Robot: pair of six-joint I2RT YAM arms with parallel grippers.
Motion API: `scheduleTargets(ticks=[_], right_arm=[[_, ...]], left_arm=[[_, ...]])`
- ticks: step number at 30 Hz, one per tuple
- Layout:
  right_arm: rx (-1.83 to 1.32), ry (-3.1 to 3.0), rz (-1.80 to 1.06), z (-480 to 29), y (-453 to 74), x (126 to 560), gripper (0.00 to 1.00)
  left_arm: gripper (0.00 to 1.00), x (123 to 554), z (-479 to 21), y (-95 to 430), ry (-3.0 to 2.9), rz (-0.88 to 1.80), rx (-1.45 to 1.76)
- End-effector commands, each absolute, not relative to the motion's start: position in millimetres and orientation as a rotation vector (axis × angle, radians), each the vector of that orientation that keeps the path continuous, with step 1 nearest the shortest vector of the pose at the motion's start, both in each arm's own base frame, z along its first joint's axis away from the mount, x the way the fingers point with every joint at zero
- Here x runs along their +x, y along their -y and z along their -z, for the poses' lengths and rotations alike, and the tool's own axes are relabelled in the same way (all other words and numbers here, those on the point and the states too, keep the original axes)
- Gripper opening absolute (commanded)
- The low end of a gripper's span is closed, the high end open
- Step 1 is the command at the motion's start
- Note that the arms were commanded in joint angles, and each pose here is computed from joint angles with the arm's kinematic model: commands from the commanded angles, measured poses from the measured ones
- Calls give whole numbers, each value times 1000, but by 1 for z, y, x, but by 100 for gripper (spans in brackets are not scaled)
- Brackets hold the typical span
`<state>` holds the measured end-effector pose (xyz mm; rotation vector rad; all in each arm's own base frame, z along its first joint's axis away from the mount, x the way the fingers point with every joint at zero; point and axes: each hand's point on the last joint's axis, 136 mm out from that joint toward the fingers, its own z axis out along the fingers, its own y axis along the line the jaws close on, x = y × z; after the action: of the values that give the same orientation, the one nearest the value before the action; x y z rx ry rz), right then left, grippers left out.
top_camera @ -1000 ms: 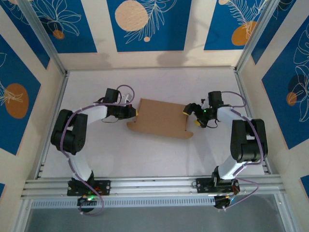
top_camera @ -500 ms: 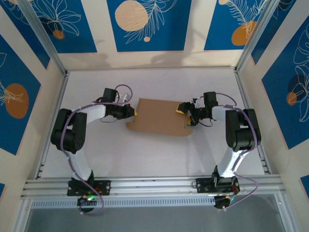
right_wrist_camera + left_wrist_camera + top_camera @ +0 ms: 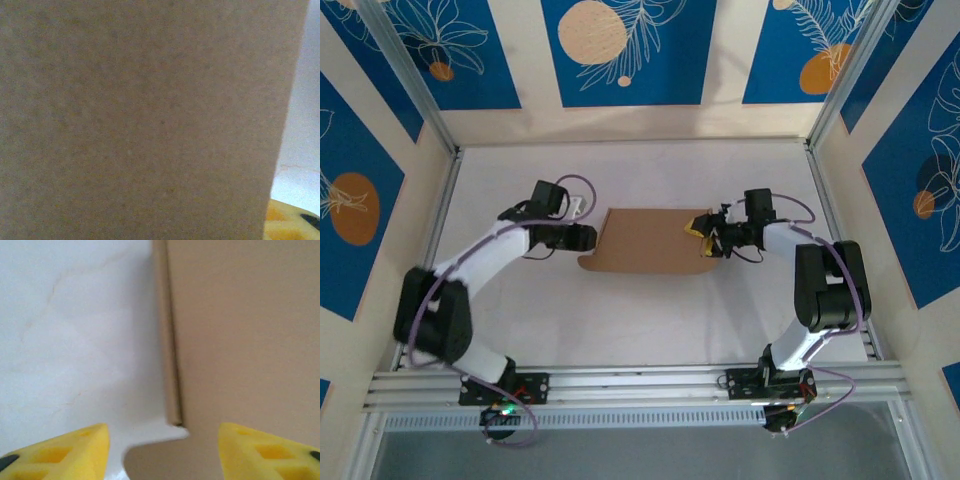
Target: Fold the paper box
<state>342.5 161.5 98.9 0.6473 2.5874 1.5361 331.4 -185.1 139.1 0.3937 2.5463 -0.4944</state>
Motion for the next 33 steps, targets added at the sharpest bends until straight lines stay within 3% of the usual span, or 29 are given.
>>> scheduleTargets(ticks=[1, 3, 8, 16, 19, 28, 33], right_arm=[[743, -2596, -1652, -115, -167, 329, 37], [757, -2594, -1679, -120, -168, 325, 38], [765, -2561, -1769, -135, -173, 320, 39], [721, -2522, -1879, -163, -184, 311, 41], [717, -2517, -1897, -168, -186, 308, 42], [758, -2469, -2007, -178, -189, 305, 42], [806, -2423, -2040, -186, -185, 310, 41]], left_arm=[[75, 327, -199, 187, -2293, 201, 627], [100, 304, -214, 209, -2184, 200, 876], [100, 263, -228, 247, -1734, -5, 1259], [100, 257, -199, 278, -1430, -384, 1535], [100, 265, -206, 288, -1340, -505, 1515], [84, 285, -251, 307, -1002, -930, 1217], [94, 280, -270, 317, -936, -998, 1075]])
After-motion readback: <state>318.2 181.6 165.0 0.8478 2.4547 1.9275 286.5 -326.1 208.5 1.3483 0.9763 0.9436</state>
